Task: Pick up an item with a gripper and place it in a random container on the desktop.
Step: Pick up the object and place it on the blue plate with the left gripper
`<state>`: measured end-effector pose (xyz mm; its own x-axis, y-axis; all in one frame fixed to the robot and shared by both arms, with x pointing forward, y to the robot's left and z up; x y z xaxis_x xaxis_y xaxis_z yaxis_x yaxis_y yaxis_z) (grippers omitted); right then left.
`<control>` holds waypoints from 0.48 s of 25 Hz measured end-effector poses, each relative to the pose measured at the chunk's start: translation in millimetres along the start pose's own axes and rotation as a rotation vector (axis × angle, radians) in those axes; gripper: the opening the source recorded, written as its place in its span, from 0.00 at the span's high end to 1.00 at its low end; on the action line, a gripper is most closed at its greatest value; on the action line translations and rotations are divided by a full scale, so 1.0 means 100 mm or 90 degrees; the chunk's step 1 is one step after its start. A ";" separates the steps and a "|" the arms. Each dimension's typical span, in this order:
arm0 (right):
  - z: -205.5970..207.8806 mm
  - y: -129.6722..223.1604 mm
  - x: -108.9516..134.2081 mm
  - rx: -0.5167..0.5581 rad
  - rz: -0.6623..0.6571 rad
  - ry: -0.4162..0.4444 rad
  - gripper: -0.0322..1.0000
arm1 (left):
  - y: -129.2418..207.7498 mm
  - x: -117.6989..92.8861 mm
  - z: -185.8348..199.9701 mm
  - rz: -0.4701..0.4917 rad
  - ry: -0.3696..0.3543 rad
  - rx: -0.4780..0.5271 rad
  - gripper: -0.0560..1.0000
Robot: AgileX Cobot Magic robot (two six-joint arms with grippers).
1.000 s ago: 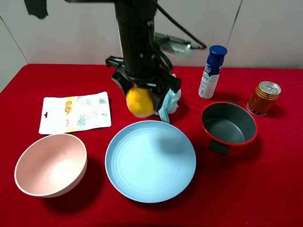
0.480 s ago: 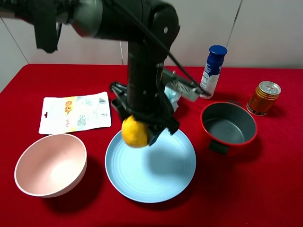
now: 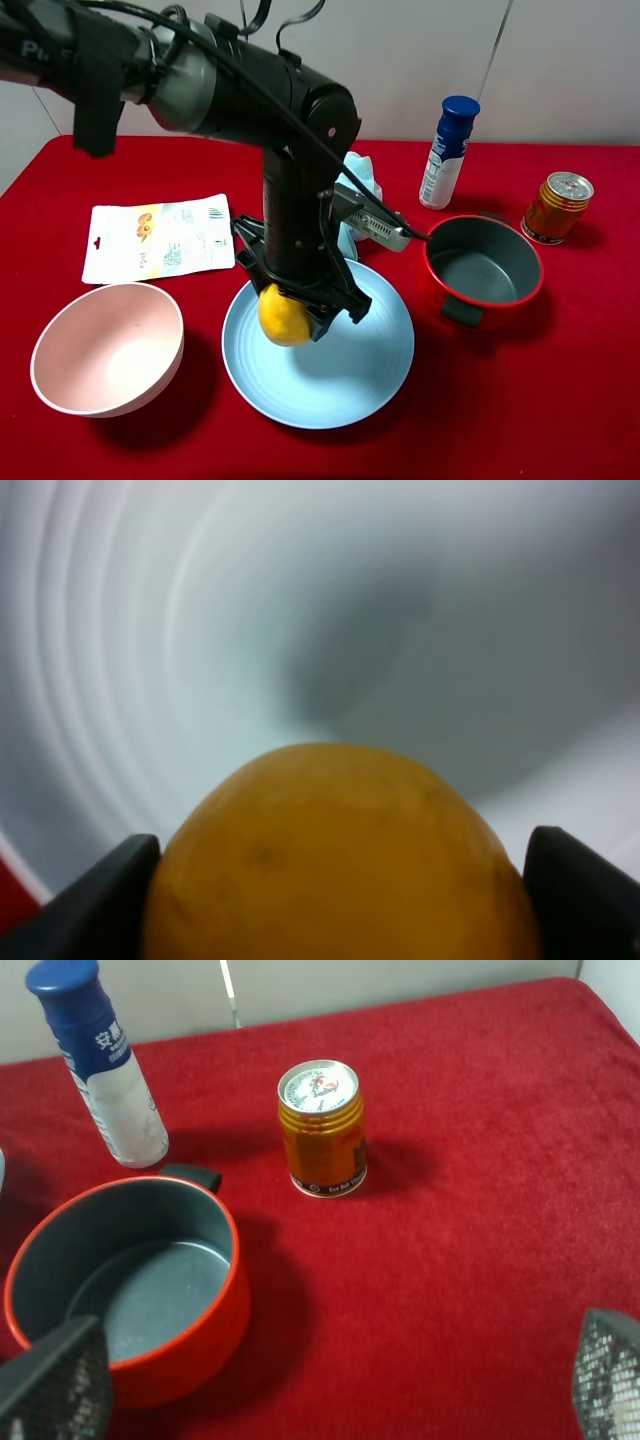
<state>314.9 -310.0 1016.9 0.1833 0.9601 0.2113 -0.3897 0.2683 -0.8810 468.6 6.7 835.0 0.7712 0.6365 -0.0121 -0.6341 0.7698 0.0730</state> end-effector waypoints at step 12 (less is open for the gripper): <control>0.00 0.00 0.00 0.000 0.000 0.000 0.30 | -0.16 -0.05 -0.17 0.011 0.017 -0.037 0.28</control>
<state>314.9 -310.0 1016.9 0.1833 0.9601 0.2113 -0.3897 0.2683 -0.8810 474.0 -7.5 817.3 0.7591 0.6499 -0.0384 -0.6498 0.7600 0.0157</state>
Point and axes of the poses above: a point on each arm's last joint axis where the gripper is mounted, z pointing back along that axis away from the gripper, x along the wrist's bending axis when the last joint is at zero, y = z × x, the point moved 9 cm from there along -z, pointing out along that axis toward the gripper, and after that the axes turned 10 degrees about -z, right-handed, at the moved point
